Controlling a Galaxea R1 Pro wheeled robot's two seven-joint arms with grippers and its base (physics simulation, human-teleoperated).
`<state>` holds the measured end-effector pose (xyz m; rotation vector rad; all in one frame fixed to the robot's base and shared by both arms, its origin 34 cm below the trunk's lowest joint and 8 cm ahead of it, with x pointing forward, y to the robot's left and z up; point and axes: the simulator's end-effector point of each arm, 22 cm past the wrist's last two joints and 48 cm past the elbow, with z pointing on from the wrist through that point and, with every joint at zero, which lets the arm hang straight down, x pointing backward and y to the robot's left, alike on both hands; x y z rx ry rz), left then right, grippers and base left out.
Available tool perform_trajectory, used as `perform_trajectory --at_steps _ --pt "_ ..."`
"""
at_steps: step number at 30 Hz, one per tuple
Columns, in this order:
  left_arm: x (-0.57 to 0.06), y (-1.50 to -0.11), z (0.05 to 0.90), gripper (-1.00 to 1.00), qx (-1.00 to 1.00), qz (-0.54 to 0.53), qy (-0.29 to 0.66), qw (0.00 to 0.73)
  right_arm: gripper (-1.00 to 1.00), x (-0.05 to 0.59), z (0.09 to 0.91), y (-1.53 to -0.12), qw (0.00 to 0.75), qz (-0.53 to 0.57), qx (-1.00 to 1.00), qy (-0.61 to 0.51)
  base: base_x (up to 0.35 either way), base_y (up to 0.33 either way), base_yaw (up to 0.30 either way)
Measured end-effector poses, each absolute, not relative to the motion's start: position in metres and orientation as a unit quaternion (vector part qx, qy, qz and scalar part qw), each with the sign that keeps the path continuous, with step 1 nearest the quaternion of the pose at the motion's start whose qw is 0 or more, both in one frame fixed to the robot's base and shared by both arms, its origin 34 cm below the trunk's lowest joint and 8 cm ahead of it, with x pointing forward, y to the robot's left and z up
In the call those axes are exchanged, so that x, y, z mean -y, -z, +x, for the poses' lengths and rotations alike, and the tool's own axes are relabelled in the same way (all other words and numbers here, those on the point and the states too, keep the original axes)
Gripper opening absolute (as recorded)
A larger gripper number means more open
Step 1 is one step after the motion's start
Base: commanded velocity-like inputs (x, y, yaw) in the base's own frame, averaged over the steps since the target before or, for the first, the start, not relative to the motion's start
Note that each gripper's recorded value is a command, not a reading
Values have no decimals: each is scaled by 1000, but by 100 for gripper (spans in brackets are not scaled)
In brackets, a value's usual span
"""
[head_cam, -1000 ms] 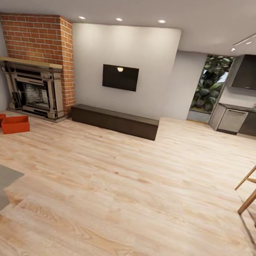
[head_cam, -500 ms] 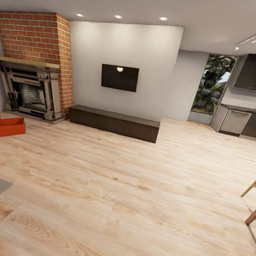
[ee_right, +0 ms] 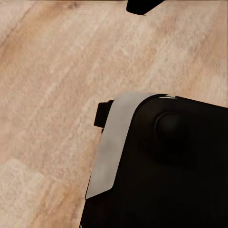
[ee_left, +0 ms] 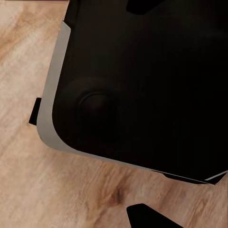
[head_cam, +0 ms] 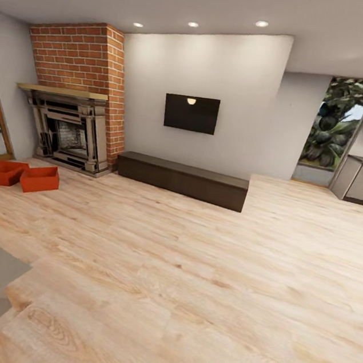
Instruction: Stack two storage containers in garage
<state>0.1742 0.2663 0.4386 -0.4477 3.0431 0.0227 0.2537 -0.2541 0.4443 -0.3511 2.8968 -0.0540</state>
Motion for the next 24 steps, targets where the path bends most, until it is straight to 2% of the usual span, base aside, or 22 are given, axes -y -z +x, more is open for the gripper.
perform_trajectory --at_steps 24 --pt "-266 -439 174 100 -989 -145 -8 33 100 254 254 -444 111 -125 -986 18 324 0 8"
